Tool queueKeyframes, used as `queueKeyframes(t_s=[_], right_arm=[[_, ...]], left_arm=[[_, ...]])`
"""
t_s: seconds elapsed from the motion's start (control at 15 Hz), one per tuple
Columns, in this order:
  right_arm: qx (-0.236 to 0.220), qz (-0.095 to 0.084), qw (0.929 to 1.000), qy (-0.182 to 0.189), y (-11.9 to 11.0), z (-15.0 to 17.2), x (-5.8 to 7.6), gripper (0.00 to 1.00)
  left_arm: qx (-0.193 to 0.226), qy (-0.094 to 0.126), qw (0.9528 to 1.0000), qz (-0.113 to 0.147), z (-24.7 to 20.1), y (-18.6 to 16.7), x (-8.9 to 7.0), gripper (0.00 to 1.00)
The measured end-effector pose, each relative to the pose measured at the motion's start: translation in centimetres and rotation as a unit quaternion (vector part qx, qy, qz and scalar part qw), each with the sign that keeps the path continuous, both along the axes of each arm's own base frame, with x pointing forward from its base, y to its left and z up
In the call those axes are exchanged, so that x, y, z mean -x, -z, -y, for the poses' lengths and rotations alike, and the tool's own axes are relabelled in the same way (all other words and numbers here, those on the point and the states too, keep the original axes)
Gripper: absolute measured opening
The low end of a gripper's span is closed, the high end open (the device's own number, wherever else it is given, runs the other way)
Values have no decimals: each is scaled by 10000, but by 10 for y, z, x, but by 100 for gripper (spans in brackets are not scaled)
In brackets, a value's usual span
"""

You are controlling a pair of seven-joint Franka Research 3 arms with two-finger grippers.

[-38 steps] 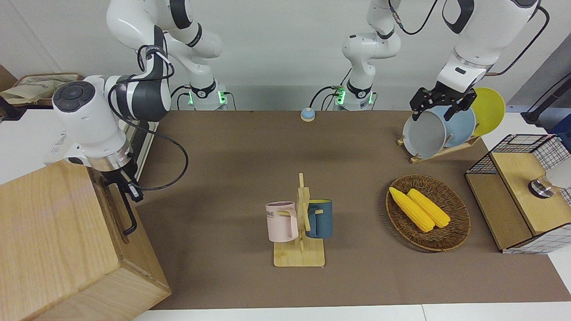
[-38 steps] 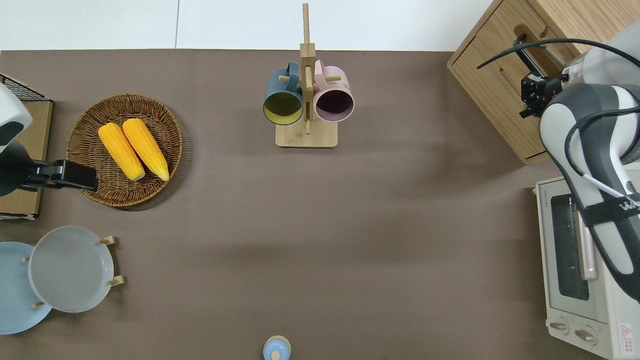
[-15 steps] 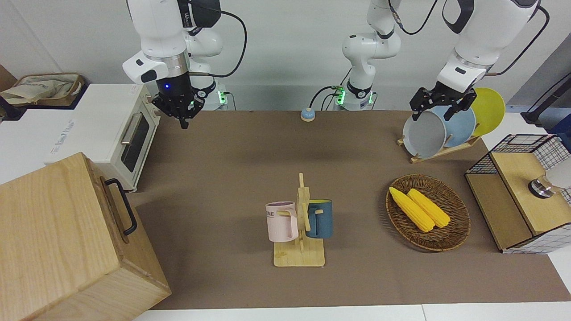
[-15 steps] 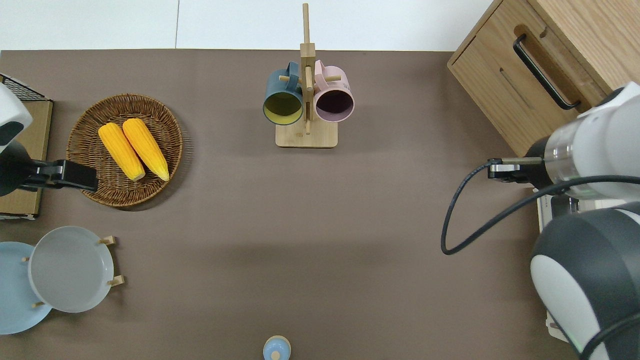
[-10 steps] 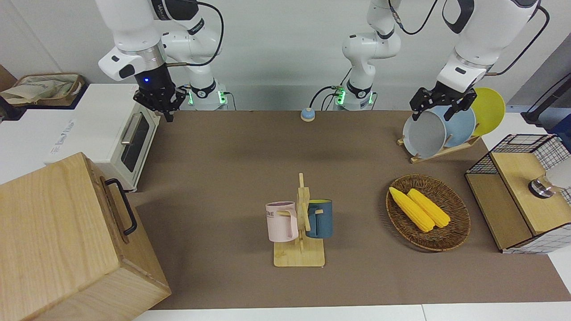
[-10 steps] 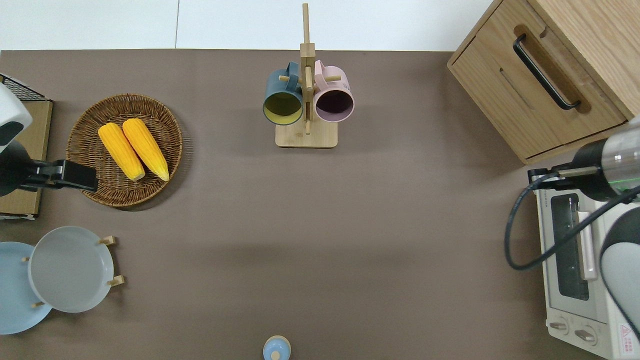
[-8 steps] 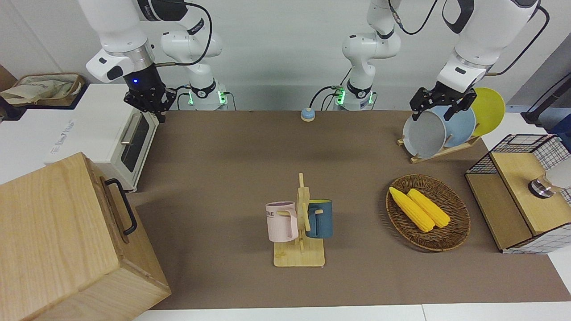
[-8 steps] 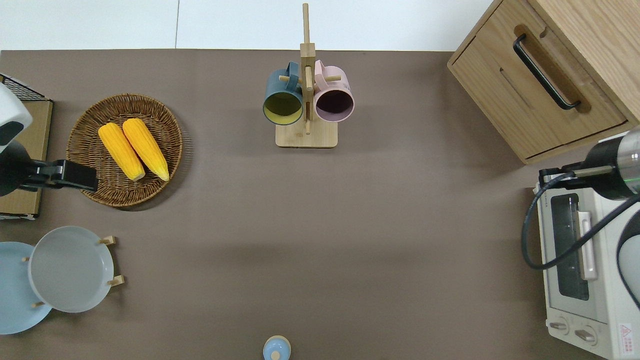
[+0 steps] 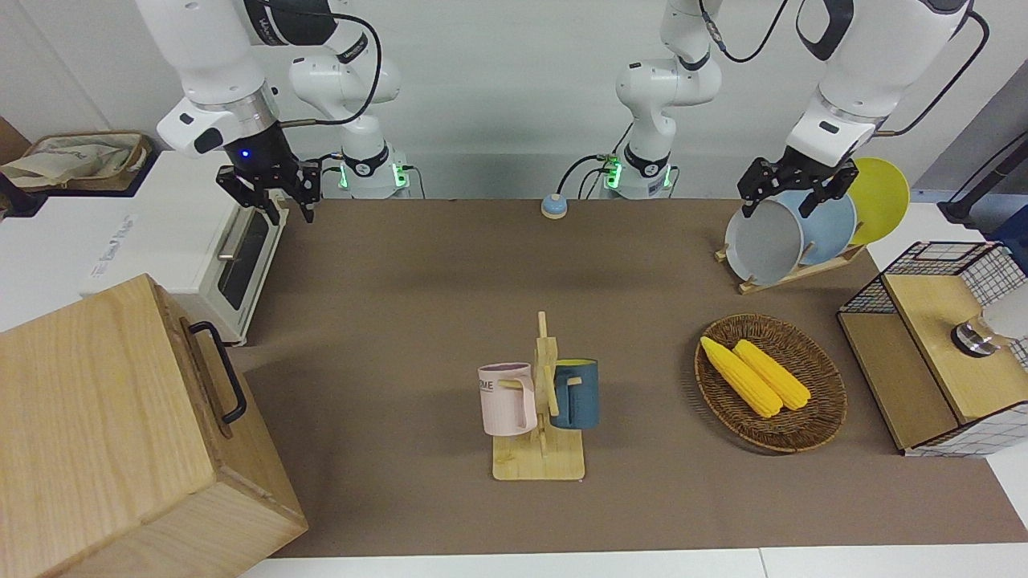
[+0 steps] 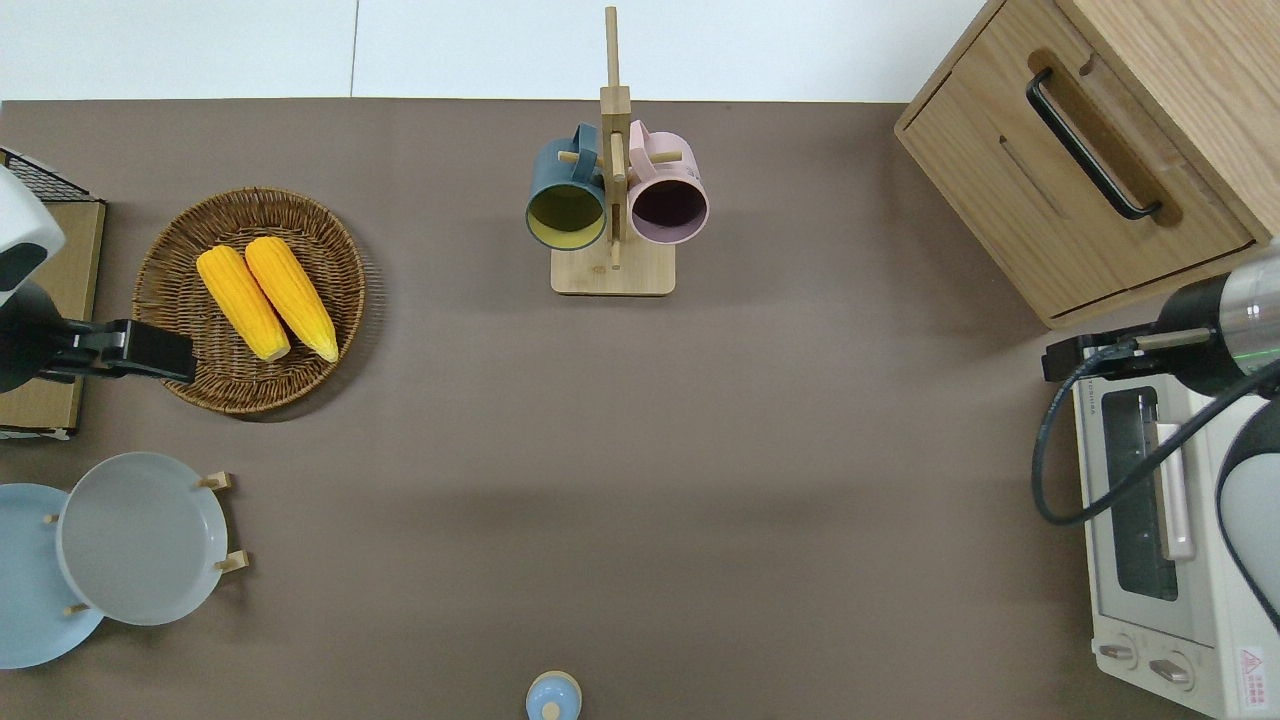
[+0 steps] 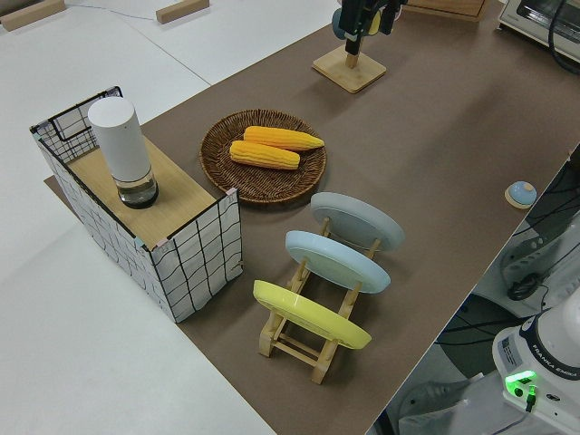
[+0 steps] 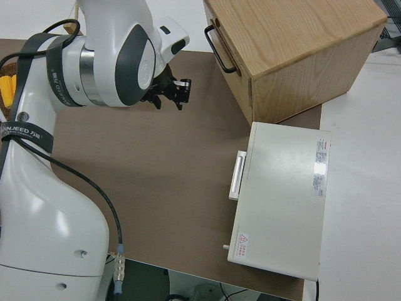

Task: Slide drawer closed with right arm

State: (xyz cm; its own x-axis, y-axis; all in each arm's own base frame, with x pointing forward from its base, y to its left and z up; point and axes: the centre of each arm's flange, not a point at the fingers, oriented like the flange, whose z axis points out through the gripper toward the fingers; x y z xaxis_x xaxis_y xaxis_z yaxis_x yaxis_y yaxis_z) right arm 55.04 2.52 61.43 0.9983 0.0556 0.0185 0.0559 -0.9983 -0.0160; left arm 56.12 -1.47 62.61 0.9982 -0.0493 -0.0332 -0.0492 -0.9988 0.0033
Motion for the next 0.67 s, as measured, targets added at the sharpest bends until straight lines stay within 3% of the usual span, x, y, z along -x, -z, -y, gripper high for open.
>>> queueKeyframes(t_s=[0.27, 0.33, 0.67], right_arm=[[-2, 4, 9999, 156, 3, -1, -5, 96], [21, 12, 9999, 170, 3, -2, -6, 100], [67, -29, 9999, 149, 9, -10, -11, 100]], left_arm=[[0, 0, 10000, 0, 0, 0, 0, 100], [0, 0, 10000, 0, 0, 0, 0, 100], [0, 0, 10000, 0, 0, 0, 0, 100]])
